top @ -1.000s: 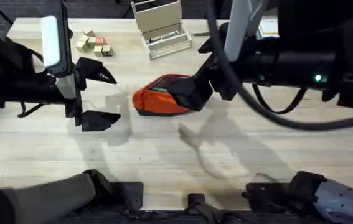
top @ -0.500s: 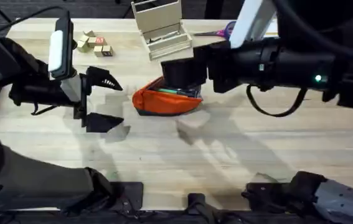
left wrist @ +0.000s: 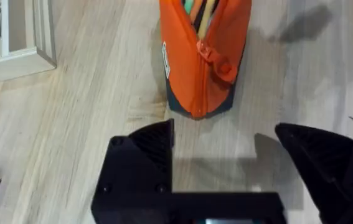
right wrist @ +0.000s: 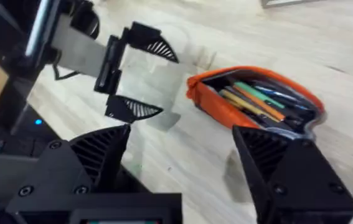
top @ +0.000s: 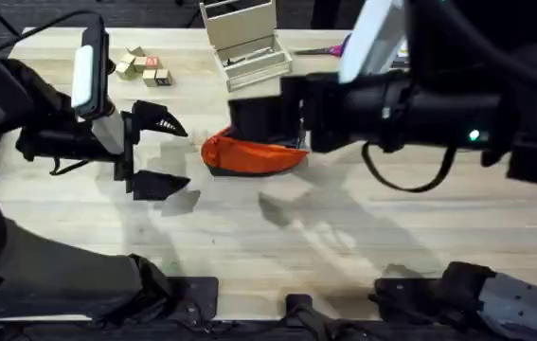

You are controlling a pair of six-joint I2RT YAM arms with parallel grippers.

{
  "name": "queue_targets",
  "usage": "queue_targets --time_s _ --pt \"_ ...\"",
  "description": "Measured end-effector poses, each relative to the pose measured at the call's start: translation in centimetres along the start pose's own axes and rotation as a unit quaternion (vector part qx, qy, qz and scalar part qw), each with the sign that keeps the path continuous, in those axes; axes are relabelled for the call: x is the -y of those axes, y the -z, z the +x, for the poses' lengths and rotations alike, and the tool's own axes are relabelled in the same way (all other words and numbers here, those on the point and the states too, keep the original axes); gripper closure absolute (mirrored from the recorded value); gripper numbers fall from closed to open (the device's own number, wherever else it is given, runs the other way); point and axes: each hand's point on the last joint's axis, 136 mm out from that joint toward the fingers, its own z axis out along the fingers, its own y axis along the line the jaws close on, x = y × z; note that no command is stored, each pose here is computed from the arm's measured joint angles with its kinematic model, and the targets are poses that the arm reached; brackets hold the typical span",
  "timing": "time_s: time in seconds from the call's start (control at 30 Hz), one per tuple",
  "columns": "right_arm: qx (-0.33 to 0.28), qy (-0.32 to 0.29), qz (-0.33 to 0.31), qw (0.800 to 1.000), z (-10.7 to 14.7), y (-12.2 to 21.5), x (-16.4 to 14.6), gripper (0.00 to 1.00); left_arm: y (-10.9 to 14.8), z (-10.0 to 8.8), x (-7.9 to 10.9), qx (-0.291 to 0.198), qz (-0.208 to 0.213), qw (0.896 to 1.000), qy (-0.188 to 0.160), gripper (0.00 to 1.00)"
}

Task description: Unzip the bag, pick up the pens from the table one at a time and place them inside, then zip the bag closed.

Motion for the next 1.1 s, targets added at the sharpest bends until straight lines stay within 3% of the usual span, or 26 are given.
queue_targets --time_s 0.57,0.93,1.1 --pt "-0.018 0.043 0.055 0.997 3.3 -3.9 -1.5 0.004 0.0 -0.1 0.0 0.001 0.000 0.999 0.046 0.008" --pt "-0.038 -0.036 0.083 0.995 4.9 -7.2 -0.8 0.004 0.0 -0.1 0.0 0.001 0.000 0.999 0.055 0.008" --pt "-0.026 -0.055 0.073 0.995 4.6 -8.6 -1.3 0.004 0.0 -0.1 0.0 0.002 0.000 0.999 0.055 0.007"
